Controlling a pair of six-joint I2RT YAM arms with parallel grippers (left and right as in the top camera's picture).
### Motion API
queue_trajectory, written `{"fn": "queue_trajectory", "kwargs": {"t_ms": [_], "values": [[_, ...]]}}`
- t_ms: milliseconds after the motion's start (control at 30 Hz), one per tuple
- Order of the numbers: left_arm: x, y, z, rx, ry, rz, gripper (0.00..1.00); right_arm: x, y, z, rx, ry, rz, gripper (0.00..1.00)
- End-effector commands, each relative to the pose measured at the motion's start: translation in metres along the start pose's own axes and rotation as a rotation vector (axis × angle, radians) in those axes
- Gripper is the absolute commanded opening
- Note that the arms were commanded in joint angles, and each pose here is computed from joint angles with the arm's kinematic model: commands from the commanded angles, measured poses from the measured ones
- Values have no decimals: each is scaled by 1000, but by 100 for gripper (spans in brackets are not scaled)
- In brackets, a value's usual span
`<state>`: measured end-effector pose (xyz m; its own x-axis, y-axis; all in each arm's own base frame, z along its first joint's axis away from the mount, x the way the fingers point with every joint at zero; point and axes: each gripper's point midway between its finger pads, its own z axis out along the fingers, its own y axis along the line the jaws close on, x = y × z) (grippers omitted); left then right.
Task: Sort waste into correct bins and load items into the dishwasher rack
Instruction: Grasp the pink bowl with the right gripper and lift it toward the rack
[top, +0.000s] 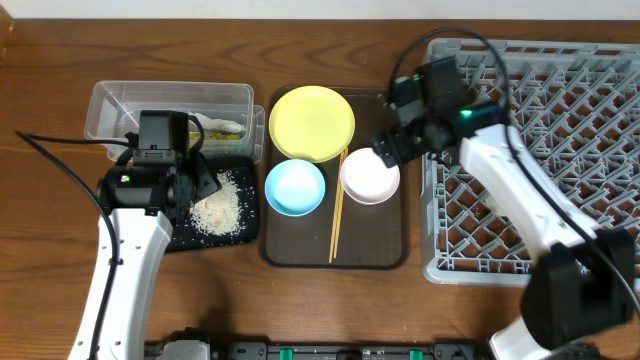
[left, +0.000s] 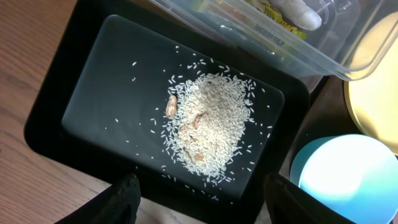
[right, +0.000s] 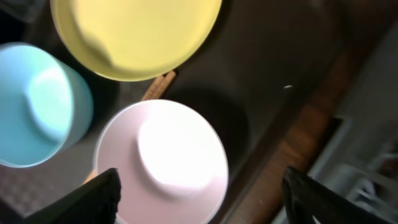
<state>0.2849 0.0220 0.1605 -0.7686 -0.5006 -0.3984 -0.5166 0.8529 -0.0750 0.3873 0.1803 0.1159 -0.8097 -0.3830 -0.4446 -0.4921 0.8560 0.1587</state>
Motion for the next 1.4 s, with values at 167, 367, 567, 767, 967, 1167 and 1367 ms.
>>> {"fn": "queue_trajectory", "kwargs": {"t_ms": [167,367,567,767,967,1167,1367], "values": [[-1,0,-3,12,2,-24,68,28,-19,55,169,150,19,61],[-1,0,-3,12,2,-24,68,43,-23,73,177,207,47,32],[-1,0,-3,11,2,-24,68,46,-23,77,180,219,74,1],[-1,0,-3,11,2,-25,68,35,-26,60,186,180,89,1],[-1,0,-3,12,2,-25,68,-10,-48,-18,296,-28,110,1],[-1,0,-3,12,2,-25,69,-59,-80,-114,514,-314,36,1],[-1,0,-3,12,1,-25,69,-81,-126,-165,832,-403,-34,1]]}}
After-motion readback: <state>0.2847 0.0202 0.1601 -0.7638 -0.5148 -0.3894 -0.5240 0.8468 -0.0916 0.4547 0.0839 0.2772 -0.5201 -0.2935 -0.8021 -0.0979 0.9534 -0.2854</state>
